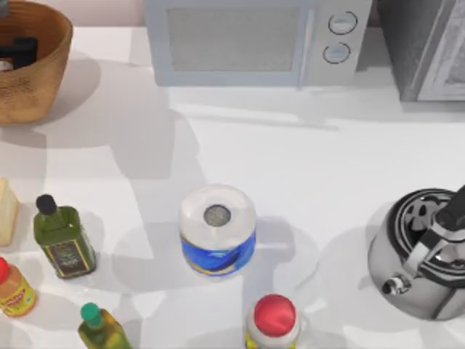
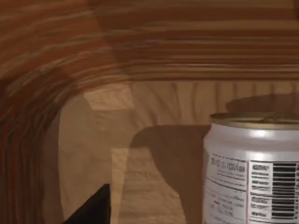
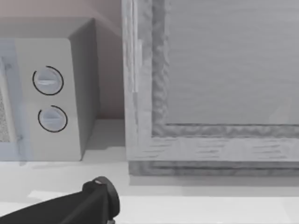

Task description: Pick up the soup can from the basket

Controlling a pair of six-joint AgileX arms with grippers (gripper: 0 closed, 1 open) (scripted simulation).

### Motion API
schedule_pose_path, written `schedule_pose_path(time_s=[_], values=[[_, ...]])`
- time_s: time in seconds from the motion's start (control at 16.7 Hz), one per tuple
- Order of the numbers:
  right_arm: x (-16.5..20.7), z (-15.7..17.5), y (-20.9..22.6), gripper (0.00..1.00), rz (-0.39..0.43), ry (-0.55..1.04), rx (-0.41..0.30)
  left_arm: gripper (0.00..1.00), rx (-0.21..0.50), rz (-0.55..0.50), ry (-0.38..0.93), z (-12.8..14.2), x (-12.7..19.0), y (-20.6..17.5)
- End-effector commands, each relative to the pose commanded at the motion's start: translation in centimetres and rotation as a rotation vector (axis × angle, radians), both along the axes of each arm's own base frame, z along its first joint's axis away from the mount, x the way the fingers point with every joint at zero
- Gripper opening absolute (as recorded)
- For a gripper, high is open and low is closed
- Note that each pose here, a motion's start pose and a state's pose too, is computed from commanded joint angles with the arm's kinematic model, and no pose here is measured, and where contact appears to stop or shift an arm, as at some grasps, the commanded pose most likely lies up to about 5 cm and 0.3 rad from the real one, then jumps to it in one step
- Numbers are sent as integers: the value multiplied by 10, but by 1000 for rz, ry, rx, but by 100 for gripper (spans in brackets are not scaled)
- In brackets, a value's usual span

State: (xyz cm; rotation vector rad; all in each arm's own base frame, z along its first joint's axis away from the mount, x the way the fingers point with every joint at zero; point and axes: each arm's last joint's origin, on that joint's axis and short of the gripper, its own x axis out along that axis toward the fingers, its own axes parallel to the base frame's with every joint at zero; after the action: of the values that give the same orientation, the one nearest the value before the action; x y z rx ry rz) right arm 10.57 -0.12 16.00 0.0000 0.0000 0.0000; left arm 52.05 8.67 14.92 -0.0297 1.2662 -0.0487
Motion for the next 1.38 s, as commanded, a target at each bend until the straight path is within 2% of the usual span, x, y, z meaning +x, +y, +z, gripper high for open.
schedule_pose_path(time_s=[0.12, 0.36, 1.14, 1.38], values=[[0, 0, 0, 100, 0, 0, 0, 100, 0, 0, 0, -17, 5, 0], [0, 0, 0, 100, 0, 0, 0, 100, 0, 0, 0, -20, 5, -1], [0, 0, 0, 100, 0, 0, 0, 2, 0, 0, 0, -20, 5, -1], [0, 0, 0, 100, 0, 0, 0, 0, 0, 0, 0, -20, 5, -1]])
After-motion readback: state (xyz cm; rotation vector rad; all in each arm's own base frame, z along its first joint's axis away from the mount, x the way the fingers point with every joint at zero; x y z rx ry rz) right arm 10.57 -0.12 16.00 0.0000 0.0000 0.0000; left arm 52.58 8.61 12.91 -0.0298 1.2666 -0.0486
